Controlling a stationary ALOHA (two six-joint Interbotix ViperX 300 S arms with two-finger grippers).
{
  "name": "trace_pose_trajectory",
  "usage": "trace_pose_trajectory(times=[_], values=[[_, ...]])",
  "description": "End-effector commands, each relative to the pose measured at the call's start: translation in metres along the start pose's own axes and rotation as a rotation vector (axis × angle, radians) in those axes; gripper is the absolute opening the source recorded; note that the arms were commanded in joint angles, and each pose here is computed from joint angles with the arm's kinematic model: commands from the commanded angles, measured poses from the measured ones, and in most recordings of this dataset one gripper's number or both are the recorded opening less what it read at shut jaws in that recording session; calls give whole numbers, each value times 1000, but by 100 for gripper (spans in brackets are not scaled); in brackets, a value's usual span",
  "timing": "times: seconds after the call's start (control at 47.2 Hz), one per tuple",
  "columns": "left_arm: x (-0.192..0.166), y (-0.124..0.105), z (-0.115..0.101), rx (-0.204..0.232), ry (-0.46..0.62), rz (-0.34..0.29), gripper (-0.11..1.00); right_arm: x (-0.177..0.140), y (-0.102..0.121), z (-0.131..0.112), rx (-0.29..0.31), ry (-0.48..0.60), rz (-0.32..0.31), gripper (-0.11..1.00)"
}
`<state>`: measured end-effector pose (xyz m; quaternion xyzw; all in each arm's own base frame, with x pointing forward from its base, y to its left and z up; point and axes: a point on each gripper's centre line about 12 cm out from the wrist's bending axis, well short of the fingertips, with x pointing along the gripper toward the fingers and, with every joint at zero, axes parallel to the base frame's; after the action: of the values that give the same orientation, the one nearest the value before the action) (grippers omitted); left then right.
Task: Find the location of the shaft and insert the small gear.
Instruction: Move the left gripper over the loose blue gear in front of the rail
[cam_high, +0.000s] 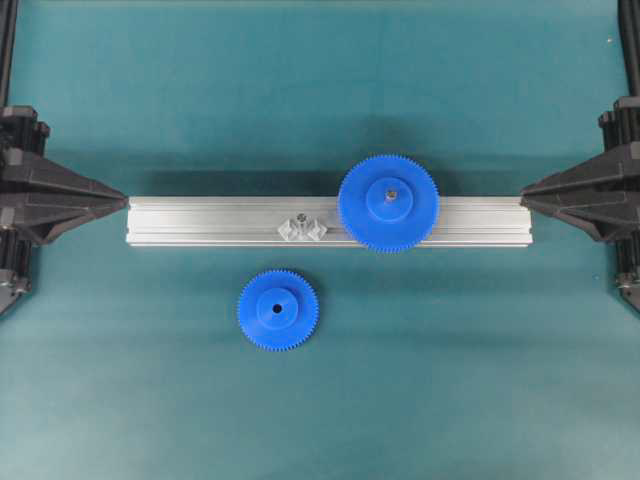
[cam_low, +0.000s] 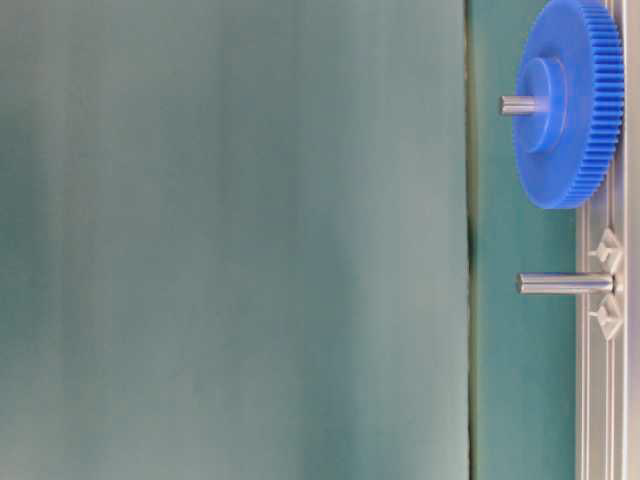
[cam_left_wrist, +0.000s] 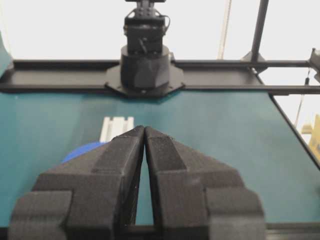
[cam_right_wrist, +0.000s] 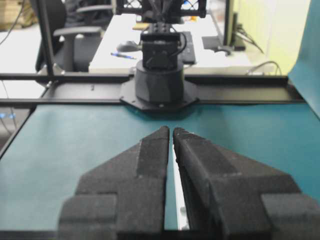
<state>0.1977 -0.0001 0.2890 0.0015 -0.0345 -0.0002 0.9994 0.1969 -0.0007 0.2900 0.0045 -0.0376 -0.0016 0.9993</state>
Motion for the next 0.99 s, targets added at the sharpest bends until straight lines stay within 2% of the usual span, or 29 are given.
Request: trace_pose_trajectory(times=[0.0,0.063,0.169,0.275,0.656,0.804,0.974], values=[[2,-2,-9,-2,37,-11,11,1,2,-4,-1,3,8,16],[2,-4,-9,-6,49,-23,14,-2,1,-11,11,12,6,19],[3,-6,-7,-8,60,-29,5,-8,2,-16,52,11,8,6],[5,-6,-6,-9,92,-30,2,-13,2,-15,89,5,8,0],[27,-7,-8,-68,269,-23,2,-18,1,-27,134,152,-3,0],[38,-10,-9,-71,316,-32,2,-19,1,-36,152,209,-8,0],[51,-16,-23,-69,396,-49,2,-20,1,-39,172,235,-14,0]])
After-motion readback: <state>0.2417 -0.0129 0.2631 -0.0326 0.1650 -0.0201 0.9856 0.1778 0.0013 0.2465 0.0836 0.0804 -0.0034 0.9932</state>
